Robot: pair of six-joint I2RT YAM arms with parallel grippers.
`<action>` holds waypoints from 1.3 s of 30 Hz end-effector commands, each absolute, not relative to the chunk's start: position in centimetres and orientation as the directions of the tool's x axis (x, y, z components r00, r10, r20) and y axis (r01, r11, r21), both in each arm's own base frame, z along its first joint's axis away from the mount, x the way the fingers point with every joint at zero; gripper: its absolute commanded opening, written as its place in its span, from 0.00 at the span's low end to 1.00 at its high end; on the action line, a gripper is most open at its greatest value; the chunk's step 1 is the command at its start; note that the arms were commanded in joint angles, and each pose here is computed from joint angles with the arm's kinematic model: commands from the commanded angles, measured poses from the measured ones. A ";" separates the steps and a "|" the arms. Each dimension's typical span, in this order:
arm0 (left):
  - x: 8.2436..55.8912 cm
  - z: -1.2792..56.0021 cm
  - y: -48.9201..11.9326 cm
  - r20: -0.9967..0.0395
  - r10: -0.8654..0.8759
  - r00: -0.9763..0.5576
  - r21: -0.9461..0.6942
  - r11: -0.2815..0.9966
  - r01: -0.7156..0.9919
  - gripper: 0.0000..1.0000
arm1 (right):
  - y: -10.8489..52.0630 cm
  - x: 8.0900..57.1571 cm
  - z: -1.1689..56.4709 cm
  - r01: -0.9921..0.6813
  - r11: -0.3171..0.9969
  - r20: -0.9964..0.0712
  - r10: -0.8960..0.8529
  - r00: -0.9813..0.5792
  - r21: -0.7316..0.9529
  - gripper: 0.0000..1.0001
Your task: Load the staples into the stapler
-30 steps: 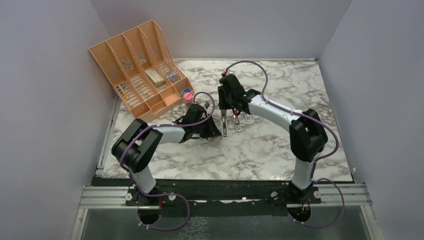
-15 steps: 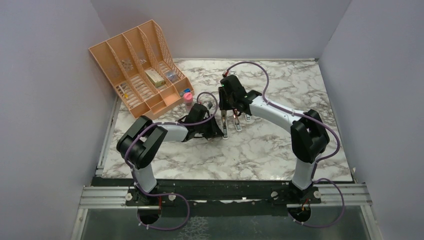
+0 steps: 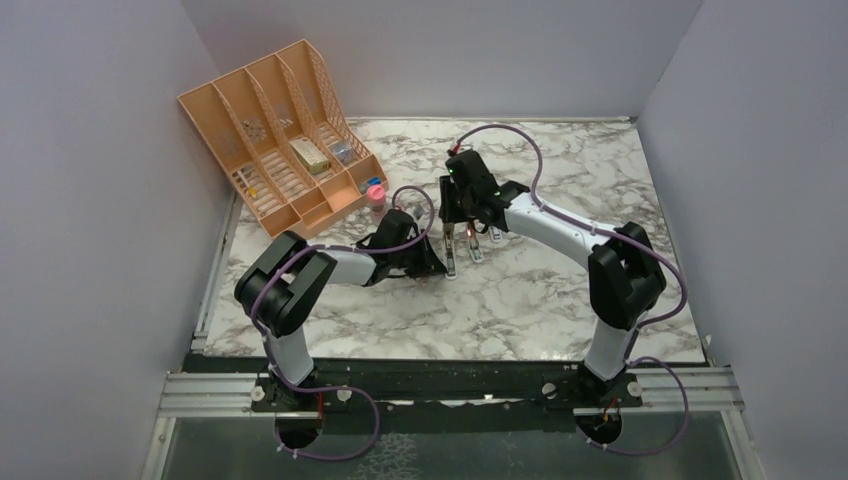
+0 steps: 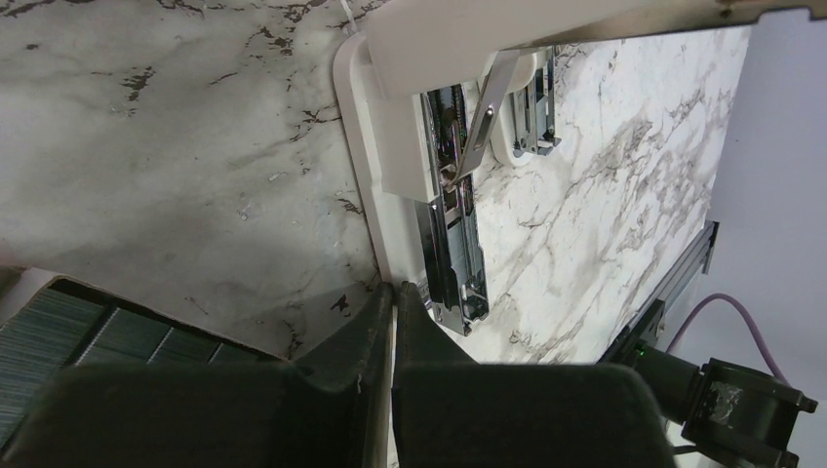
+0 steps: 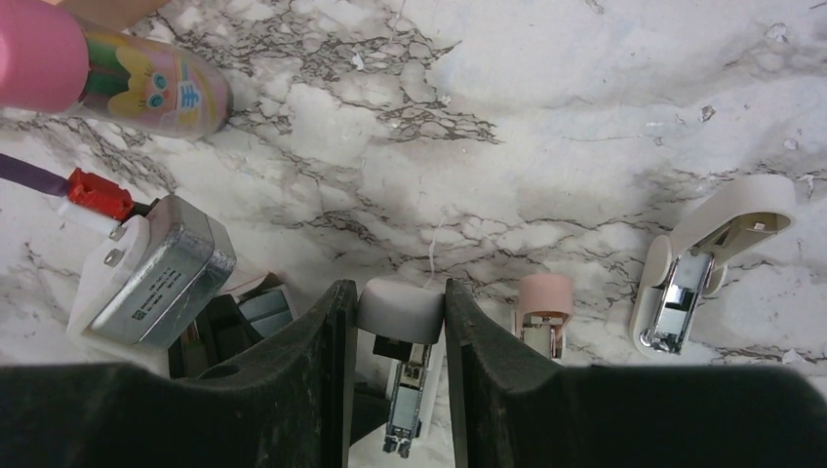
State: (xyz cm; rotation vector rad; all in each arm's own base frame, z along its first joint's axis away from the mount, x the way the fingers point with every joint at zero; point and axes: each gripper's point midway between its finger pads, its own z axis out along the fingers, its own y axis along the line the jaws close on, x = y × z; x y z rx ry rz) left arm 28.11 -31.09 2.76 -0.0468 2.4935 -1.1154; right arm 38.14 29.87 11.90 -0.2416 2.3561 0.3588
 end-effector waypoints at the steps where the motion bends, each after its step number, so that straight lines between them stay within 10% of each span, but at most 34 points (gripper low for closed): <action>1: 27.3 0.2 -30.1 -0.315 -0.198 -0.928 -0.685 0.724 0.078 0.01 | 30.1 34.6 11.7 -0.307 0.917 -0.607 -0.096 -0.789 0.254 0.30; 39: 28.5 0.6 -29.6 -0.329 -0.278 -0.903 -0.675 0.738 0.019 0.04 | 28.7 27.4 7.9 -0.304 0.932 -0.526 -0.161 -0.835 0.197 0.30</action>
